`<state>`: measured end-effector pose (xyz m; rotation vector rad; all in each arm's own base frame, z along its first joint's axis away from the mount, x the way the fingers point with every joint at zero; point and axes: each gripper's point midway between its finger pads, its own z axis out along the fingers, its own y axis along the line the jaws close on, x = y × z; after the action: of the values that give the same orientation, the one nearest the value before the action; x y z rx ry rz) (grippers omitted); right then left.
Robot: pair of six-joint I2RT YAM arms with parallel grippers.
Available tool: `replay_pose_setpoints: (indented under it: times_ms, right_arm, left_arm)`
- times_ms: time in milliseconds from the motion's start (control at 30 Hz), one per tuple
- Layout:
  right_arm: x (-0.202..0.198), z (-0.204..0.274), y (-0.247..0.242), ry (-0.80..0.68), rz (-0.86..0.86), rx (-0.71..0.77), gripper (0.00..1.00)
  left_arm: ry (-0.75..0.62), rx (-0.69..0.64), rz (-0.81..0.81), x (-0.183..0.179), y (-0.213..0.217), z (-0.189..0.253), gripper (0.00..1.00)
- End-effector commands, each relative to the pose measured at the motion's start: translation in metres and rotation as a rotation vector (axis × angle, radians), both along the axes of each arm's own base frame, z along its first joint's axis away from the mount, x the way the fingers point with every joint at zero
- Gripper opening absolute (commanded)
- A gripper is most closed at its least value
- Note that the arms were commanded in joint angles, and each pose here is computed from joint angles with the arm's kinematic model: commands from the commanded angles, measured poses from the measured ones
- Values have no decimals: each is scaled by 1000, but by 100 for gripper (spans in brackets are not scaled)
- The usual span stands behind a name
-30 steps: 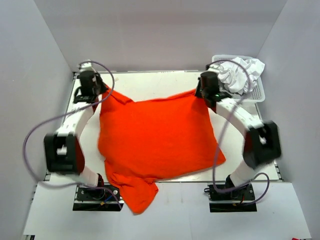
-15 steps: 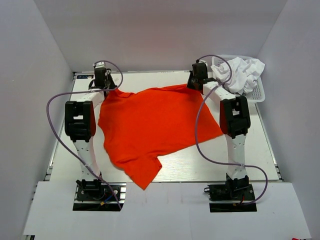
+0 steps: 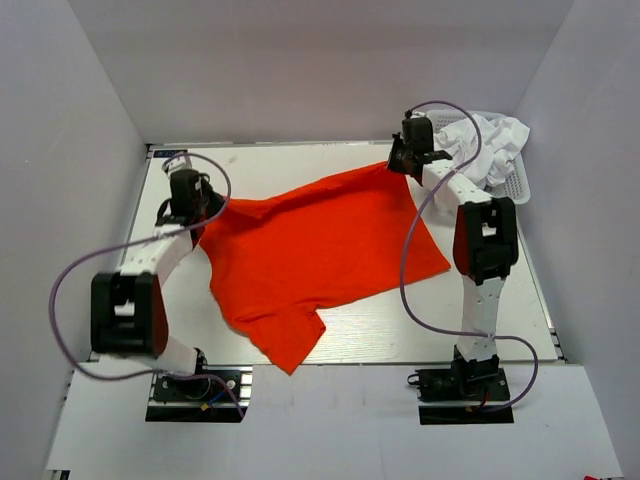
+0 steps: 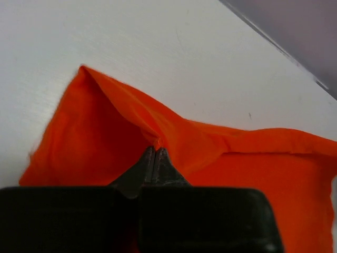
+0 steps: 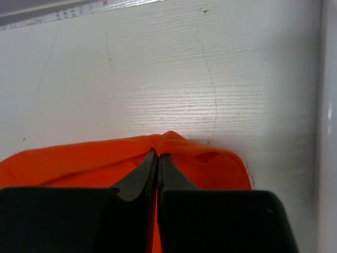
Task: Fold and stack the t-shirts
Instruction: Fold the flattened tshirt in 1/3 of the way
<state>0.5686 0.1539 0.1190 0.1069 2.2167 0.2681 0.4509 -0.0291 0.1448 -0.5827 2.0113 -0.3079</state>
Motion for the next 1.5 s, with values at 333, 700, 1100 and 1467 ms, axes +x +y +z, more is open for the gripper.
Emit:
replay_pose_setpoints:
  times_ms: [333, 700, 1100, 1467]
  right_arm:
    - [-33, 38, -22, -10, 101, -104, 0]
    - [-64, -1, -32, 108, 98, -125, 0]
    - [-86, 2, -33, 127, 91, -112, 75]
    - [-80, -3, 29, 99, 321, 10, 89]
  left_arm:
    - [170, -271, 16, -147, -39, -25, 0]
    - [429, -415, -16, -239, -63, -77, 9]
    - [301, -303, -19, -216, -50, -38, 100]
    - [162, -249, -83, -72, -68, -30, 100]
